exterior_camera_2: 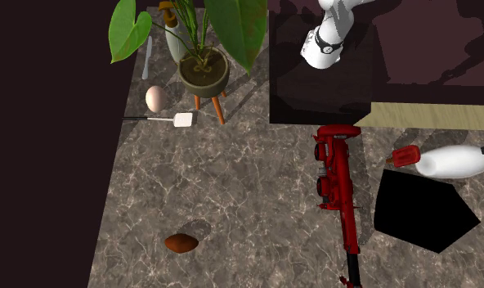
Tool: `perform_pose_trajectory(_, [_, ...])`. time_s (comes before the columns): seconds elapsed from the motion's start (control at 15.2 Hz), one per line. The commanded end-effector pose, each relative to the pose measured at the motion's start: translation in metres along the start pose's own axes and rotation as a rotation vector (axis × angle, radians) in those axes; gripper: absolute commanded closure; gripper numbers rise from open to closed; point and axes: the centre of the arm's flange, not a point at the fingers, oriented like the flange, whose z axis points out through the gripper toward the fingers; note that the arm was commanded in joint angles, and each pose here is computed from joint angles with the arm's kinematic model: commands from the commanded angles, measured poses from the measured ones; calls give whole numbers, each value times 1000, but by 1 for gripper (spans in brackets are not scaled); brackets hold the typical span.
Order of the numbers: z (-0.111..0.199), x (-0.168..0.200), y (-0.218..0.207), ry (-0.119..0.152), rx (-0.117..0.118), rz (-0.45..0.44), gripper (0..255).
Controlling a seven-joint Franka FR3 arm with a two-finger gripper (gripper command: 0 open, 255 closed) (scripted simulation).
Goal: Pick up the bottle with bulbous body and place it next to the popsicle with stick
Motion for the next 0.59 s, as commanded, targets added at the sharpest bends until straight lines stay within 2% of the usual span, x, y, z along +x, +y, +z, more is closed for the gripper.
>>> perform_pose_trajectory(0.0, [0, 0, 0, 1, 0, 0, 255])
perform_pose_trajectory(0.07, [0, 0, 0, 1, 0, 0, 255])
perform_pose_trajectory(0.13, [0, 0, 0, 1, 0, 0, 0])
perform_pose_trajectory(0.46, [0, 0, 0, 1, 0, 0, 0])
perform_pose_trajectory(0.53, [-13, 0, 0, 1, 0, 0, 0])
